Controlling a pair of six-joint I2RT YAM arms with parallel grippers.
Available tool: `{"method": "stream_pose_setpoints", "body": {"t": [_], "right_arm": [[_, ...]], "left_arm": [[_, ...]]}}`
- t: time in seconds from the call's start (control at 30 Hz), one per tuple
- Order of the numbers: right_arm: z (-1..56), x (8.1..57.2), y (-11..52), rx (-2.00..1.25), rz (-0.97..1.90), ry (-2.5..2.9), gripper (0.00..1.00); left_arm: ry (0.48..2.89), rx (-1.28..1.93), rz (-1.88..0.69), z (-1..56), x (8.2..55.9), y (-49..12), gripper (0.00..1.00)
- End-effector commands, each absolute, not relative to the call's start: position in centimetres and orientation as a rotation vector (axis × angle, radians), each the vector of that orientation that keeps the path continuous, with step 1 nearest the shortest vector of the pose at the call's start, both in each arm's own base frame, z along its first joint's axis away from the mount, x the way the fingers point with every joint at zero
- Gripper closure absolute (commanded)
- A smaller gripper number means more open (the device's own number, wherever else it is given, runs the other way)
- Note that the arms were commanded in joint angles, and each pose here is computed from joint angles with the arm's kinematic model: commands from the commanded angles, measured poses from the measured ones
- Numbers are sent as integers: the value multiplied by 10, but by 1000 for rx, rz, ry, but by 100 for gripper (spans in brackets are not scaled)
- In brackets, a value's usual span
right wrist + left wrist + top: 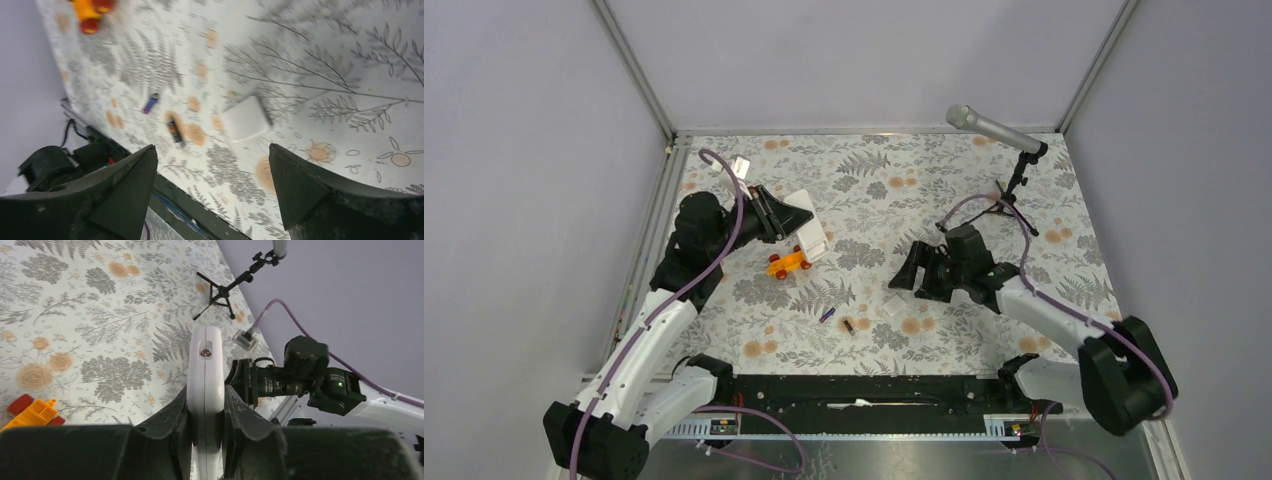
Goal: Load the batteries into the remote control
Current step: Place the battery cover at the center of the board, then adjust the remote control.
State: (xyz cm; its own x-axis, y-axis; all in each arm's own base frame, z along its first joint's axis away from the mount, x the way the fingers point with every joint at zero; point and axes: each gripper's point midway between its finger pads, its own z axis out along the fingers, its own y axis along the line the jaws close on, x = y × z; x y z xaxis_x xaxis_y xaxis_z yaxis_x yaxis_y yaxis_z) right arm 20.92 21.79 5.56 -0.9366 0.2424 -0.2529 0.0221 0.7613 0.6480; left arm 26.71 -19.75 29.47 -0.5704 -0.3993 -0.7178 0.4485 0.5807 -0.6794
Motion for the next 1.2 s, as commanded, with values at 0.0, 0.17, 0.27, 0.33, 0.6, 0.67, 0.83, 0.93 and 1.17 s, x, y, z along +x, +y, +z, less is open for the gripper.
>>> {"method": "stream_pose_setpoints", "body": {"t": [0.0,0.17,0.27,0.33,0.6,0.67,0.83,0.93,1.17], "right_arm": [[120,227,226,115,1048,2424,11],[261,218,282,-61,1622,1912,10],[320,204,305,-203,1720,1746,8],[342,197,319,-266,1747,1698,7],[399,184,340,-377,1897,1469,11],[398,186,346,-393,1899,1496,17],[391,181,352,-453,1883,1530,40],[391,177,353,-498,1877,1523,62],[391,172,348,-576,1800,1563,100]], "left_arm": [[1712,62,-1279,336,256,-207,100],[1552,49,-1494,377,243,-217,100],[1454,131,-1594,404,226,-223,100],[1415,199,-1632,418,216,-227,100],[1378,255,-1655,436,204,-231,100],[1371,256,-1667,438,203,-232,100],[1369,245,-1688,439,202,-232,100],[1370,240,-1689,441,203,-232,97],[1526,380,-1566,418,194,-235,21]]}}
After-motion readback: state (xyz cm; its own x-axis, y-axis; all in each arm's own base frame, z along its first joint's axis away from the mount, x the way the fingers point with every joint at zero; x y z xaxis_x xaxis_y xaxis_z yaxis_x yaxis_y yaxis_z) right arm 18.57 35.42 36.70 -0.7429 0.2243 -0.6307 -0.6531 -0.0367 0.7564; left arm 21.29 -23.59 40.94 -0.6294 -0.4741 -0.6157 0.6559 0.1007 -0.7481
